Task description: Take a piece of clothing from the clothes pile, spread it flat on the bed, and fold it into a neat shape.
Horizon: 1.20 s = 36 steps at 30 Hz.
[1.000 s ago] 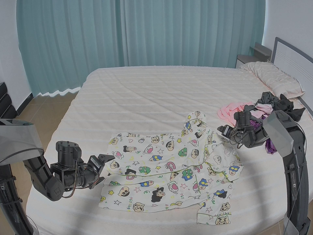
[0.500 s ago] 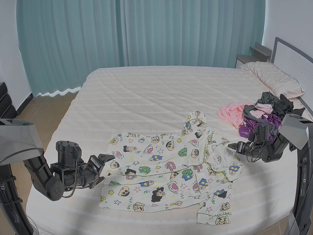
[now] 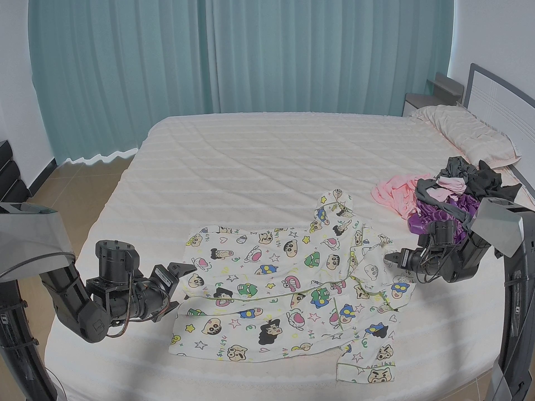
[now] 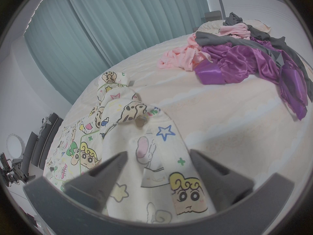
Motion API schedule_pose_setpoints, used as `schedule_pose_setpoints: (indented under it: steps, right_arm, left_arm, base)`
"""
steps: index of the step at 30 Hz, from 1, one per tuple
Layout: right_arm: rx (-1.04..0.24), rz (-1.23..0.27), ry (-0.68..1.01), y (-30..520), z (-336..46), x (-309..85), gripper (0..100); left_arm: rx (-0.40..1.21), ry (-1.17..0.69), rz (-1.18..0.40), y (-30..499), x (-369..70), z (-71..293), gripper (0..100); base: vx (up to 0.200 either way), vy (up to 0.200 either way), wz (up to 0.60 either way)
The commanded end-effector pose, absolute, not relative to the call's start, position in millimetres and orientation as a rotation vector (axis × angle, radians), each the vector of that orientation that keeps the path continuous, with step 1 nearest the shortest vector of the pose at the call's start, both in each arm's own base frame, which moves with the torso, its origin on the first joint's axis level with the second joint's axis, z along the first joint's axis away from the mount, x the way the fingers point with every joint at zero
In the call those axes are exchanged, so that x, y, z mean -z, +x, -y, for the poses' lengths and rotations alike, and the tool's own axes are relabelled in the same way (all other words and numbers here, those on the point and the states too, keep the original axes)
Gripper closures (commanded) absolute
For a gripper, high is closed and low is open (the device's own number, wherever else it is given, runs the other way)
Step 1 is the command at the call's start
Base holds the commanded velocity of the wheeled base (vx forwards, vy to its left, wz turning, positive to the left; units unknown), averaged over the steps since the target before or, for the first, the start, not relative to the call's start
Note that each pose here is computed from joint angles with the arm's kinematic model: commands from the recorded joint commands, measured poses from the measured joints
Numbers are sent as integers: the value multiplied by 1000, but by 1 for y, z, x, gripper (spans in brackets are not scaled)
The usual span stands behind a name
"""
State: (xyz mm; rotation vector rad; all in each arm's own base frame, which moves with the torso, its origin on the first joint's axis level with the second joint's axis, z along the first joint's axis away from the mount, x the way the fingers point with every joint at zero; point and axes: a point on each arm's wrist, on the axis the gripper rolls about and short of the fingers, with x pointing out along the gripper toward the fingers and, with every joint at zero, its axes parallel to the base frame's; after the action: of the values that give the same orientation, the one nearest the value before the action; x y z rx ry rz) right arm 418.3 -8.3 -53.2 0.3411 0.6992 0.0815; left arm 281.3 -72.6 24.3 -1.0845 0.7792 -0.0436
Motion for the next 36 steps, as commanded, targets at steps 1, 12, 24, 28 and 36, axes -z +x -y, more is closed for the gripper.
schedule_pose_setpoints:
  steps: [1, 12, 24, 28, 36]
  right_arm:
    - [-86, -716, 340, 421, 4, 62, 100]
    - [26, -724, 352, 408, 33, 52, 100]
    - [89, -740, 375, 388, 56, 44, 100]
    - [100, -756, 378, 380, 58, 43, 100]
    - [111, -752, 366, 376, 65, 41, 100]
  left_arm:
    - [43, -1085, -781, 281, -24, 73, 0]
    - [42, -1083, -782, 281, -23, 73, 0]
    - [41, -1083, -783, 281, -23, 72, 0]
    - [41, -1083, -783, 281, -23, 72, 0]
    - [42, -1080, -784, 280, -23, 72, 0]
  base:
    - [0, 0, 0]
    - [0, 0, 0]
    - [0, 0, 0]
    - [0, 0, 0]
    - [0, 0, 0]
